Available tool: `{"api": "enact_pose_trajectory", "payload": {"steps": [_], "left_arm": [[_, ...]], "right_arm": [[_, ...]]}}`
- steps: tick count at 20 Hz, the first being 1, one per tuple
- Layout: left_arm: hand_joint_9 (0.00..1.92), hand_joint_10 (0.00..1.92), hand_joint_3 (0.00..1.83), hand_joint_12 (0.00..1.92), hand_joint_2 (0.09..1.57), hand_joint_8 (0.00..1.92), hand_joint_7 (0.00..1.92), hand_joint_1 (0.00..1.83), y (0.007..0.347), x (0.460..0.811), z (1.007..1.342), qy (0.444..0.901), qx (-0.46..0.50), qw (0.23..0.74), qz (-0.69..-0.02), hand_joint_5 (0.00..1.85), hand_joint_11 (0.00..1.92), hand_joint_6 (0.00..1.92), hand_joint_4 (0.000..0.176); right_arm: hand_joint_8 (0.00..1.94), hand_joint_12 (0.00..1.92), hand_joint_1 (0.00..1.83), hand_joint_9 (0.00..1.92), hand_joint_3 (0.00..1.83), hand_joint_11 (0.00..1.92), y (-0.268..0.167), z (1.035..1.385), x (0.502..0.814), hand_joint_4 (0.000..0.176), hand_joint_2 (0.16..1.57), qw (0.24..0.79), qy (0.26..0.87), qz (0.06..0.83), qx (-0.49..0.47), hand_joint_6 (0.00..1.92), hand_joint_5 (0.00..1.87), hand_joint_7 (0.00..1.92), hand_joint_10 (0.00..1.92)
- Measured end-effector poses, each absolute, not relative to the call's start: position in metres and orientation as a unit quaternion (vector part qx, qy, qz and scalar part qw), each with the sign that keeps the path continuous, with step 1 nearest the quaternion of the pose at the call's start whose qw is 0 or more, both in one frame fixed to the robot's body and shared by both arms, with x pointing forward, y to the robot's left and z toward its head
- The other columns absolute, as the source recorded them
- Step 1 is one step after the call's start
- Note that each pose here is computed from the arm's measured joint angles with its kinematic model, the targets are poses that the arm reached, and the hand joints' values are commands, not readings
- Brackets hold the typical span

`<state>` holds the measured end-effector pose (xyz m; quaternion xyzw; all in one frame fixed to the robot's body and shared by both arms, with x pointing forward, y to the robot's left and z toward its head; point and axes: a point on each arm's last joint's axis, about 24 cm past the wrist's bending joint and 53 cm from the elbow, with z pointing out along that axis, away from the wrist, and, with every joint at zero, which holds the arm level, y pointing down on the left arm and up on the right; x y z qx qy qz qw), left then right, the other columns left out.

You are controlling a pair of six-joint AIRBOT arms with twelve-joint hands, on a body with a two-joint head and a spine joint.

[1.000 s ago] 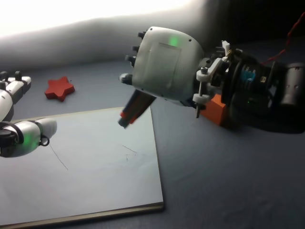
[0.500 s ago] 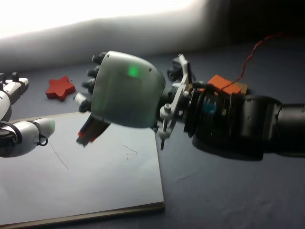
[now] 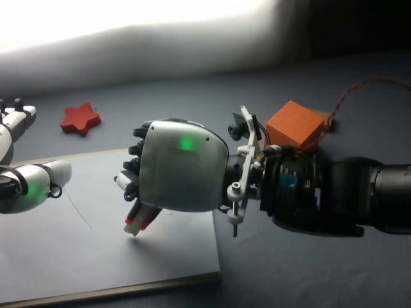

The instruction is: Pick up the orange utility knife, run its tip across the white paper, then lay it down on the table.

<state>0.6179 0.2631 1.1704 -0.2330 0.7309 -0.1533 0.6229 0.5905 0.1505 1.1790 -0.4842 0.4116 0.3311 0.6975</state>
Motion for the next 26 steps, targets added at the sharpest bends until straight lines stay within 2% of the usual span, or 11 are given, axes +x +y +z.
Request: {"api": "enact_pose_trajectory", "payload": {"steps": [4,11,15,16,23,26], "left_arm": [[0.18,0.00,0.00,0.54,1.34,0.00,0.12,0.01,0.265,0.618,1.172,0.728,-0.237,0.625,-0.153,0.07,0.00,0.00,0.000],[0.16,0.00,0.00,0.41,1.34,0.00,0.10,0.04,0.265,0.618,1.172,0.727,-0.239,0.625,-0.155,0.07,0.00,0.00,0.000],[0.17,0.01,0.00,0.52,1.34,0.00,0.12,0.05,0.265,0.618,1.172,0.727,-0.240,0.625,-0.156,0.08,0.00,0.01,0.000],[0.18,0.01,0.00,0.56,1.34,0.00,0.13,0.04,0.265,0.618,1.172,0.727,-0.240,0.625,-0.156,0.09,0.00,0.01,0.000],[0.15,0.00,0.00,0.48,1.35,0.00,0.09,0.01,0.265,0.618,1.172,0.726,-0.240,0.626,-0.155,0.06,0.00,0.00,0.000],[0.16,0.00,0.00,0.51,1.35,0.01,0.12,0.00,0.266,0.618,1.173,0.725,-0.241,0.627,-0.154,0.07,0.00,0.00,0.000]], "right_arm": [[1.94,1.92,1.55,1.75,0.00,1.80,0.141,1.180,0.582,0.176,1.34,0.701,0.383,0.330,-0.503,1.92,1.48,1.67,1.92],[1.94,1.92,1.55,1.74,0.00,1.79,0.110,1.178,0.586,0.176,1.33,0.702,0.372,0.314,-0.519,1.92,1.47,1.65,1.92],[1.94,1.92,1.54,1.74,0.00,1.79,0.097,1.189,0.580,0.176,1.33,0.707,0.363,0.321,-0.515,1.92,1.49,1.66,1.92],[1.94,1.92,1.55,1.75,0.00,1.80,0.096,1.190,0.580,0.176,1.34,0.707,0.361,0.322,-0.516,1.92,1.49,1.67,1.92],[1.94,1.92,1.54,1.74,0.00,1.79,0.108,1.180,0.580,0.176,1.34,0.696,0.379,0.323,-0.517,1.92,1.46,1.65,1.92],[1.94,1.92,1.54,1.74,0.00,1.79,0.106,1.175,0.577,0.176,1.34,0.694,0.379,0.325,-0.519,1.92,1.47,1.66,1.92]]}}
